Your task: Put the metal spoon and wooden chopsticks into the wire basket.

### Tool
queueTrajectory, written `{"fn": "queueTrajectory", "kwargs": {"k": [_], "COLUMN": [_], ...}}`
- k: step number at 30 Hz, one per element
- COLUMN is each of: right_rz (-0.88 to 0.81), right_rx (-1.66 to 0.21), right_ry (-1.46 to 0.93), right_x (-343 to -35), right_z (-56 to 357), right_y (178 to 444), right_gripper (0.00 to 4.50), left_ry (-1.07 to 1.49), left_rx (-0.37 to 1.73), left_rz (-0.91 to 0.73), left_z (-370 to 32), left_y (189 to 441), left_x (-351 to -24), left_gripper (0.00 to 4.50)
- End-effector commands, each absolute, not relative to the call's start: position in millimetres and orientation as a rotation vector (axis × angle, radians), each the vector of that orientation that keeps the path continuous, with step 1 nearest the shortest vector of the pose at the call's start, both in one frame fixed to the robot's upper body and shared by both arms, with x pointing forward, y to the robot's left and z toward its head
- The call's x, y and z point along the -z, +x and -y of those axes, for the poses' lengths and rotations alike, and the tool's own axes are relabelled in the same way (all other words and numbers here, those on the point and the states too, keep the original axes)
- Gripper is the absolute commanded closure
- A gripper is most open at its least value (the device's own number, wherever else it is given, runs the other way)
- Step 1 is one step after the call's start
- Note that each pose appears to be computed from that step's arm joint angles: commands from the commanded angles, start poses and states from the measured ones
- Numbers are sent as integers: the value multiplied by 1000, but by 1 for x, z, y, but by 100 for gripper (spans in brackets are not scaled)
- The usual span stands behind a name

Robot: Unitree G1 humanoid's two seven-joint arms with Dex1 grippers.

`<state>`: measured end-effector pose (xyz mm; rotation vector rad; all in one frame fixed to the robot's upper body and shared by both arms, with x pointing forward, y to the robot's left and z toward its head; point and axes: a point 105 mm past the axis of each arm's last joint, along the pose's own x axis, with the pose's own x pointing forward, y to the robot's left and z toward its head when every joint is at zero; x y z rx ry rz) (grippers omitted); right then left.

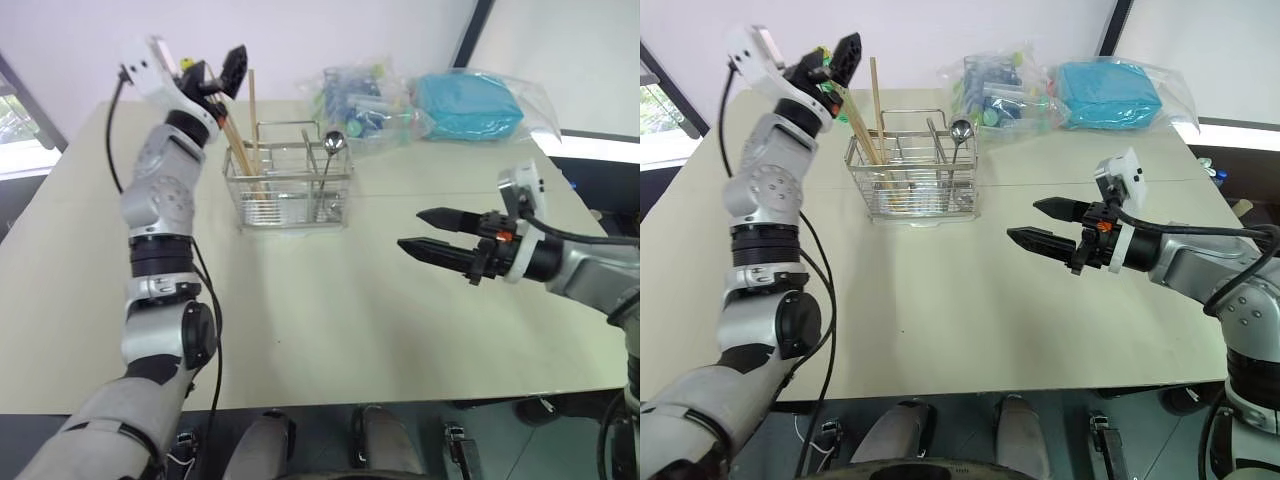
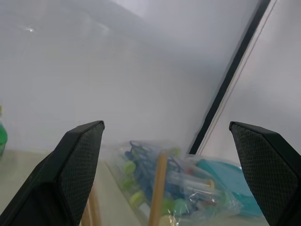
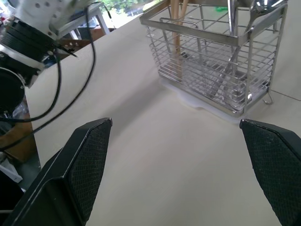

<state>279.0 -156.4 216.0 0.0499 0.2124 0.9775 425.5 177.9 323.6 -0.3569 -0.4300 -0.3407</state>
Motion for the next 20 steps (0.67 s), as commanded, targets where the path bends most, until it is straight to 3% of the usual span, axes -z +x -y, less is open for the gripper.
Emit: {"fn": "queueTrajectory", "kwargs": {"k": [1, 8, 14, 20], "right_rz": [-155, -131, -129, -138], "right_rx": [-992, -959, -990, -1038], "right_ry": [-7, -123, -156, -169], "right_x": [-229, -236, -241, -235], "right_z": [158, 175, 176, 166], "right_y": [287, 313, 326, 331], "right_gripper": [0, 0, 0, 0], "left_ry": [-77, 350, 436, 442], "left_rx": [429, 528, 504, 519], "left_rz": [485, 173, -104, -169], "left_z": [-192, -249, -298, -296], "left_y": [388, 332, 286, 264], "left_x": [-371, -340, -294, -271], "left_gripper": [4, 4, 4, 4]}}
